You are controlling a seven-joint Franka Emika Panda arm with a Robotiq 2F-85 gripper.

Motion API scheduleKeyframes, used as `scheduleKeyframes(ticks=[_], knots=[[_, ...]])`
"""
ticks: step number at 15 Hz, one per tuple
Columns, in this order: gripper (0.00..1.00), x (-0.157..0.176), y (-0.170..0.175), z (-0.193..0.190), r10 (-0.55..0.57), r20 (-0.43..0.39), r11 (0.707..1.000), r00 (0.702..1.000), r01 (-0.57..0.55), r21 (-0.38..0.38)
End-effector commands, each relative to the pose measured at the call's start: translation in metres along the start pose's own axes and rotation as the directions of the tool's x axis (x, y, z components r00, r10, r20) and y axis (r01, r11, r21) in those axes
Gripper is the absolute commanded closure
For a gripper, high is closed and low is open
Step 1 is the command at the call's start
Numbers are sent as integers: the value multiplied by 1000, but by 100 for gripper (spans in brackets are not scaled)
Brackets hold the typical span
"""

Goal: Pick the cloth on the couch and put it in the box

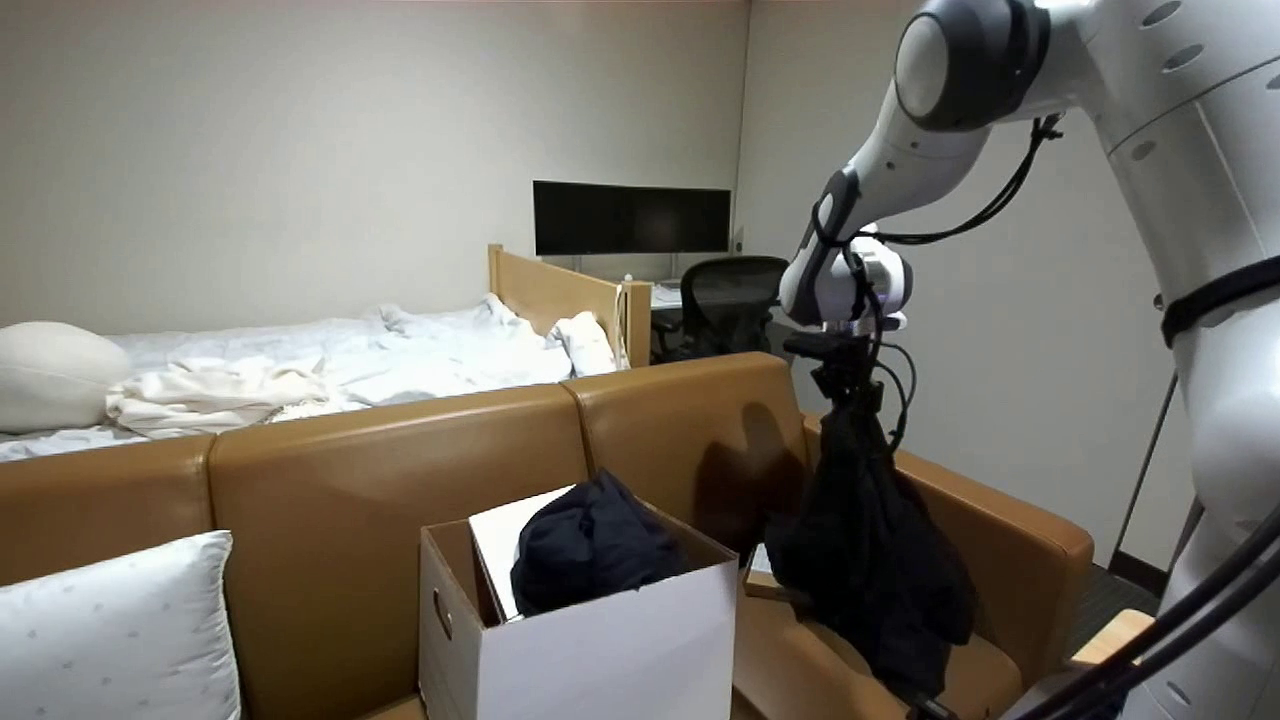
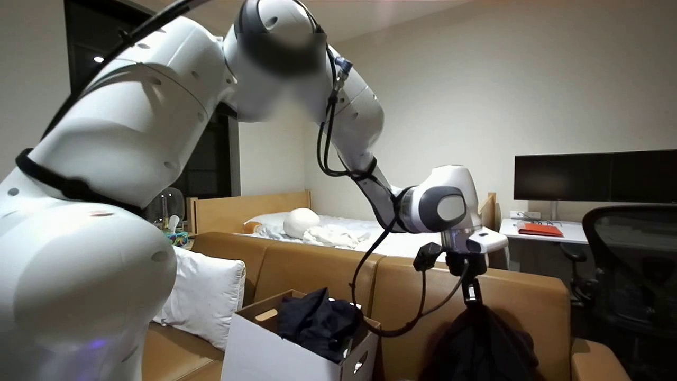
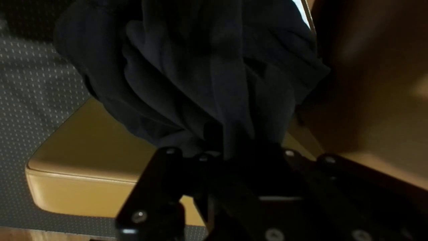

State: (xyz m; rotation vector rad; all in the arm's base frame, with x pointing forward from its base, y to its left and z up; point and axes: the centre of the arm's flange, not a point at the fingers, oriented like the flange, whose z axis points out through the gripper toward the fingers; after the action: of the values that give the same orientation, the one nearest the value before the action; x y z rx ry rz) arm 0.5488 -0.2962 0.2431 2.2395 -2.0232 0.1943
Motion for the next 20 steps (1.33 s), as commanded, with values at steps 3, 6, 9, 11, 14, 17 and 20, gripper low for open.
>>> scheduleKeyframes(ticks=[3,6,9,11,14,17,20], knots=[[99,25,49,-122,152,-30,984,988,-149,99],[94,27,31,-87,110,-23,990,994,-108,92],[99,18,26,-68,93,-16,994,996,-91,65],[99,-7,26,-94,-25,-60,995,998,30,92],[99,-40,13,-151,-168,-162,974,972,189,123],[99,-68,1,-209,-270,-323,937,907,324,128],[98,-94,-1,-272,-266,-501,915,824,379,138]])
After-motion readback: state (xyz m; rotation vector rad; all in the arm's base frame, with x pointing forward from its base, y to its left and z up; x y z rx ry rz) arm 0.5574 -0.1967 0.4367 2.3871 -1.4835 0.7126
